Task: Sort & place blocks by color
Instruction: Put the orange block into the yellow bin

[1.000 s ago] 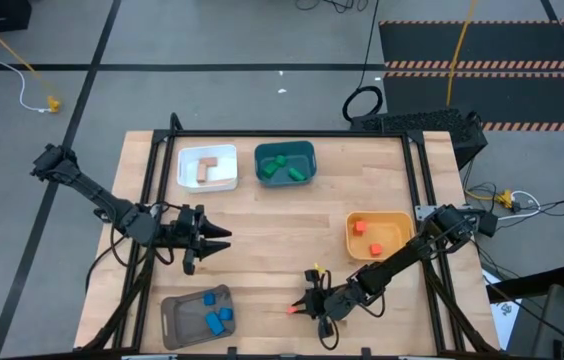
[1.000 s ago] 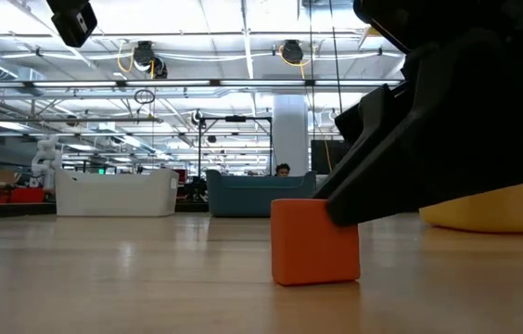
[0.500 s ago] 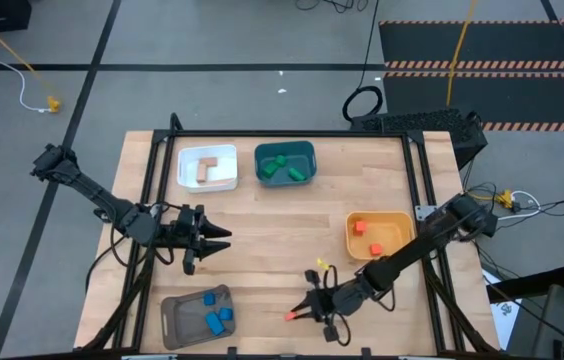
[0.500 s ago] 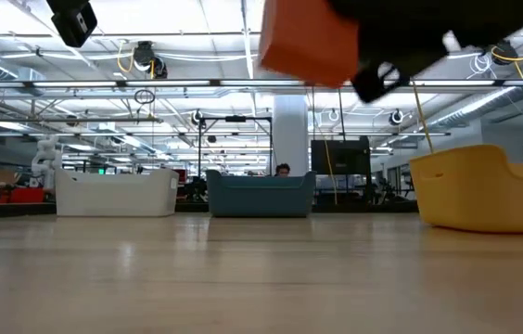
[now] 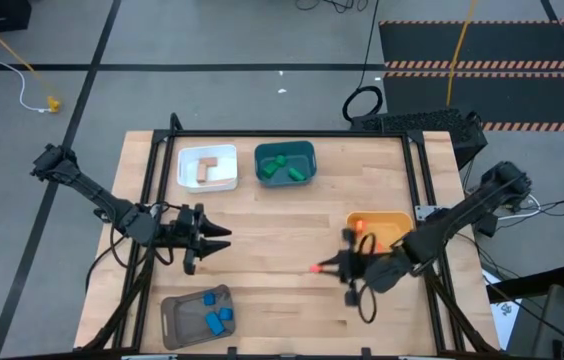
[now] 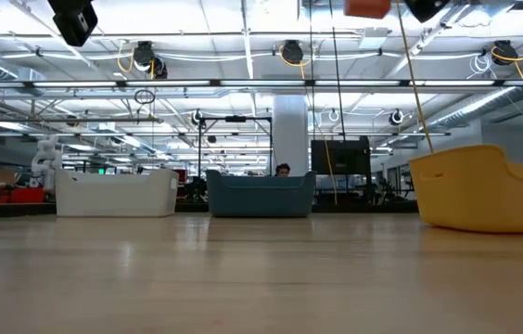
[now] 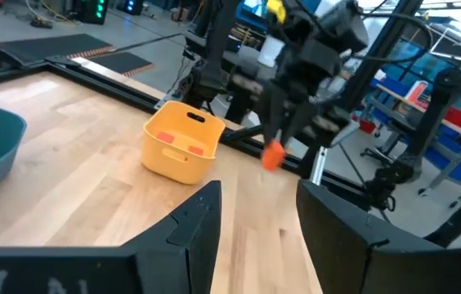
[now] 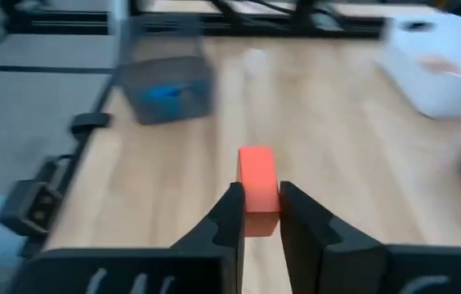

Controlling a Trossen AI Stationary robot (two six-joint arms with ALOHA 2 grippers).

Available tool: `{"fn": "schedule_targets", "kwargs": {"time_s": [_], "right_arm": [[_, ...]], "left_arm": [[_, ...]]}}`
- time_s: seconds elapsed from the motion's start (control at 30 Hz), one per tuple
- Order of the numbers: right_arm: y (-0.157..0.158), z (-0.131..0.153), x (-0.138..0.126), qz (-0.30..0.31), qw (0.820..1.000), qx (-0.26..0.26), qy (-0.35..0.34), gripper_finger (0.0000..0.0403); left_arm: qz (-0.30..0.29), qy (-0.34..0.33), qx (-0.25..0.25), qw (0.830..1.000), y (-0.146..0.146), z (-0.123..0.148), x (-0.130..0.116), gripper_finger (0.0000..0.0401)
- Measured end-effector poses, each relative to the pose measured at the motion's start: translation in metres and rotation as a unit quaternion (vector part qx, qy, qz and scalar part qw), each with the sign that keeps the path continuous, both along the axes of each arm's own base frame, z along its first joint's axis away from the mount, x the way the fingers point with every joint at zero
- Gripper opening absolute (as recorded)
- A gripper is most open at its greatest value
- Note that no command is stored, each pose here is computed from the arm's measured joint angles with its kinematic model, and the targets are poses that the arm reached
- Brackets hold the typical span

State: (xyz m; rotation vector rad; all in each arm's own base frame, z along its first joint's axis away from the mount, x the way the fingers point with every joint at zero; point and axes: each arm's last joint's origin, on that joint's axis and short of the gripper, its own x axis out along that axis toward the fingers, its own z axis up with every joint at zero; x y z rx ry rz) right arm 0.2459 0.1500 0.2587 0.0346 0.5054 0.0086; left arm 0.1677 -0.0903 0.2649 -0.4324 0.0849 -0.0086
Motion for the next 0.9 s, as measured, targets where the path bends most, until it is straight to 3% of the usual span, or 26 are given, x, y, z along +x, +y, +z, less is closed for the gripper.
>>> {"fn": "schedule_targets", "kwargs": {"time_s": [0.17,0.33,0.63,0.9], "right_arm": [[-0.023,0.011,-0.030,-0.091,0.995,-0.001,0.042,0.0039],[-0.043,0.005,-0.052,-0.188,0.977,0.001,0.103,0.0040],[-0.058,-0.009,-0.075,-0.310,0.929,0.051,0.194,0.0042],[-0.067,-0.049,-0.090,-0.378,0.875,0.112,0.282,0.0046]], "left_arm": [[0.010,-0.001,0.020,1.000,0.001,0.000,0.000,0.0161],[0.033,-0.002,0.047,0.998,0.003,0.000,0.000,0.0161],[0.038,-0.001,0.092,0.995,0.003,0.000,0.000,0.0161],[0.036,0.000,0.112,0.993,0.003,0.000,0.000,0.0161]]}}
